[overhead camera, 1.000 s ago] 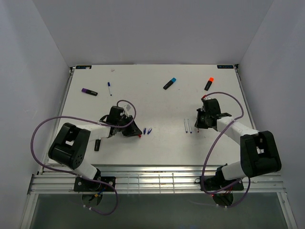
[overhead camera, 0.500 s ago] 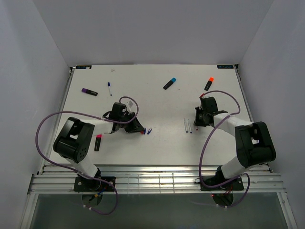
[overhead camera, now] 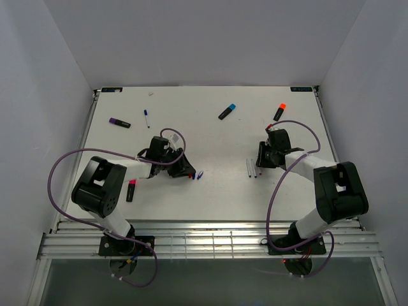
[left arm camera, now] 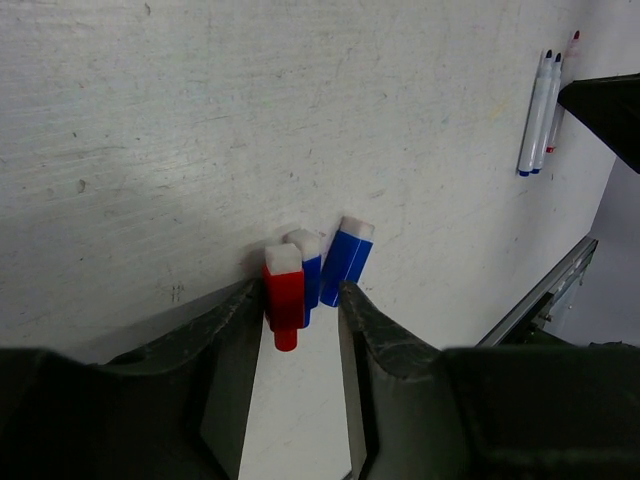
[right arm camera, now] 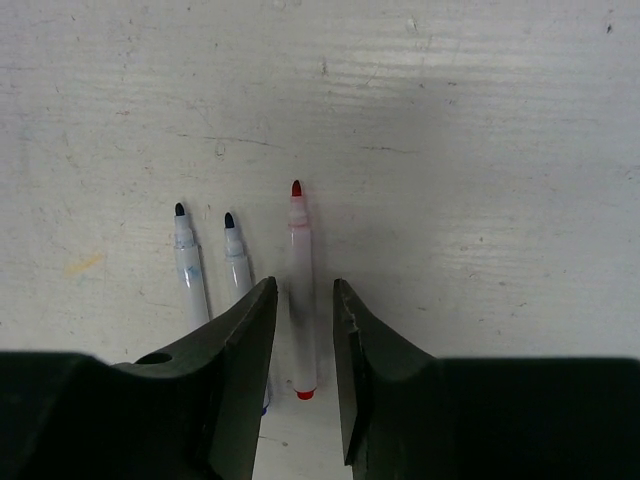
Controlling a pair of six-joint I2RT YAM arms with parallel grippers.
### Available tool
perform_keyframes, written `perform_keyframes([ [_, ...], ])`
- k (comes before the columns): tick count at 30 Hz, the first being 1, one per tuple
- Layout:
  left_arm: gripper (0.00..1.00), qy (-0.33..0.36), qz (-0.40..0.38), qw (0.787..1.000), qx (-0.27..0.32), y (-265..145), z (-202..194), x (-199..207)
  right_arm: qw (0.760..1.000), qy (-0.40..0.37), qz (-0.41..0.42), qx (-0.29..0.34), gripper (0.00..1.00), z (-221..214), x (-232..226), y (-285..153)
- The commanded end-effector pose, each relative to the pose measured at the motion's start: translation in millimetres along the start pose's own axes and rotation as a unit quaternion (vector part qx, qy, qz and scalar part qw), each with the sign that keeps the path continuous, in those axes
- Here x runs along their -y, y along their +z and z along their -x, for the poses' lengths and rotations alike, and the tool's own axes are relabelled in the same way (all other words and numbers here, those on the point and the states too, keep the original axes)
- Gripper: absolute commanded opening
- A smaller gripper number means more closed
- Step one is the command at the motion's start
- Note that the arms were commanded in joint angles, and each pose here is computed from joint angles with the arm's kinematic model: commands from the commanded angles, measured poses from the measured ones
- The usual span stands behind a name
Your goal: Open the pen caps
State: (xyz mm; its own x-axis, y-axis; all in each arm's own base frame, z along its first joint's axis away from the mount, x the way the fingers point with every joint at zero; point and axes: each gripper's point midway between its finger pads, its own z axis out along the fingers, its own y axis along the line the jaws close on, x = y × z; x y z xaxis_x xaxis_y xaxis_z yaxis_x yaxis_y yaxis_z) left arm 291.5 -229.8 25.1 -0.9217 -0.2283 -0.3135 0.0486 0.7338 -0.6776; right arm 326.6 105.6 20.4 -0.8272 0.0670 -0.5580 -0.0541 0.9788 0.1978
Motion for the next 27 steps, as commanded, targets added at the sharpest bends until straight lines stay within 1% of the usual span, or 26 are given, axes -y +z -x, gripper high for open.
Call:
perform_keyframes([
  [1, 0.49, 0.004, 0.017, 1.000, -0.005, 1, -7, -10, 1.000, -0.007, -0.004, -0.011, 0.36, -10, 5, 2],
  [7, 0.56, 0.007, 0.013, 1.000, 0.000, -1, -4, -7, 1.000, -0.010, -0.004, -0.005, 0.37, -3, 3, -2],
  [12, 0.61, 0.007, 0.027, 1.000, 0.008, -6, -1, -8, 1.000, -0.014, -0.011, 0.012, 0.38, 19, 1, -11],
  [20, 0.63, 0.036, 0.031, 0.998, 0.036, -19, 10, -1, 0.999, -0.015, 0.002, 0.052, 0.38, 57, -11, -30],
  [23, 0.63, 0.041, 0.045, 0.998, 0.032, -23, 10, -4, 0.998, -0.014, 0.015, 0.067, 0.38, 71, -19, -37],
  [25, 0.63, 0.040, 0.043, 0.998, 0.038, -26, 11, -1, 0.997, -0.012, 0.015, 0.081, 0.38, 83, -21, -40],
  [27, 0.63, 0.040, 0.039, 0.997, 0.047, -30, 14, 3, 0.996, -0.011, -0.002, 0.089, 0.38, 91, -17, -39],
])
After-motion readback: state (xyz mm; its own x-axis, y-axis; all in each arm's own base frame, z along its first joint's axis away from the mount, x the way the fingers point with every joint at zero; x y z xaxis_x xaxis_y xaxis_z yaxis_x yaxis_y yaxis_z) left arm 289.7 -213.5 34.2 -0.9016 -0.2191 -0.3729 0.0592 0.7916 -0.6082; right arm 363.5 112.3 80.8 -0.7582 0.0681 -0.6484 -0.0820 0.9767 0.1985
